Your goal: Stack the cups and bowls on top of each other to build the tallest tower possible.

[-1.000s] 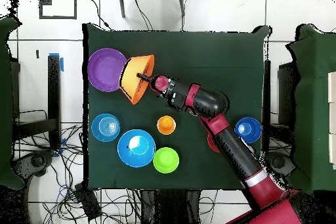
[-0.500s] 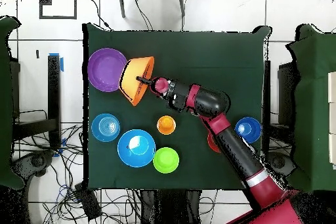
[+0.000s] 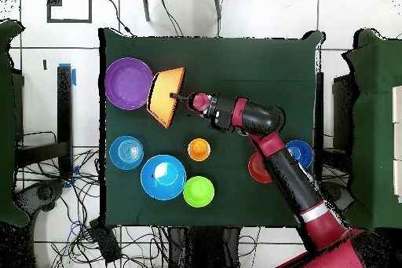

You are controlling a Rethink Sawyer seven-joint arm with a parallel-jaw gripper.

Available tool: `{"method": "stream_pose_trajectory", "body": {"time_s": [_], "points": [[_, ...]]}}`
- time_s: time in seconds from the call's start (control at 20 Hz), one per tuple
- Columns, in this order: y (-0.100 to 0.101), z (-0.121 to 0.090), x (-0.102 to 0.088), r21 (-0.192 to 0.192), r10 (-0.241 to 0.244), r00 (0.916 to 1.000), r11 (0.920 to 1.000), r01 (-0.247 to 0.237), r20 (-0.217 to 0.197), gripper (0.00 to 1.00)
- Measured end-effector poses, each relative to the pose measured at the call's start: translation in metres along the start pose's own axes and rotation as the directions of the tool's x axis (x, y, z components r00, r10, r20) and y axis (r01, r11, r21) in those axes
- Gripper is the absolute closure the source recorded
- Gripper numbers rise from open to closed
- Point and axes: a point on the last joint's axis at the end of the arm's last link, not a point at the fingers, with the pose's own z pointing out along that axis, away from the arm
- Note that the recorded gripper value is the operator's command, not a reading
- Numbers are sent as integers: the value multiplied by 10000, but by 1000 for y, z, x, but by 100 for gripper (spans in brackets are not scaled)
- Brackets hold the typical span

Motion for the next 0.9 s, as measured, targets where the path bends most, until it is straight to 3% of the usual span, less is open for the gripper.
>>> {"method": "stream_pose_trajectory", "body": {"time_s": [0.55,0.9], "points": [[-2,-17,-13,352,-123,9999,9993,120,83,0],[-16,-41,-28,371,103,9981,9993,-80,-601,0]]}}
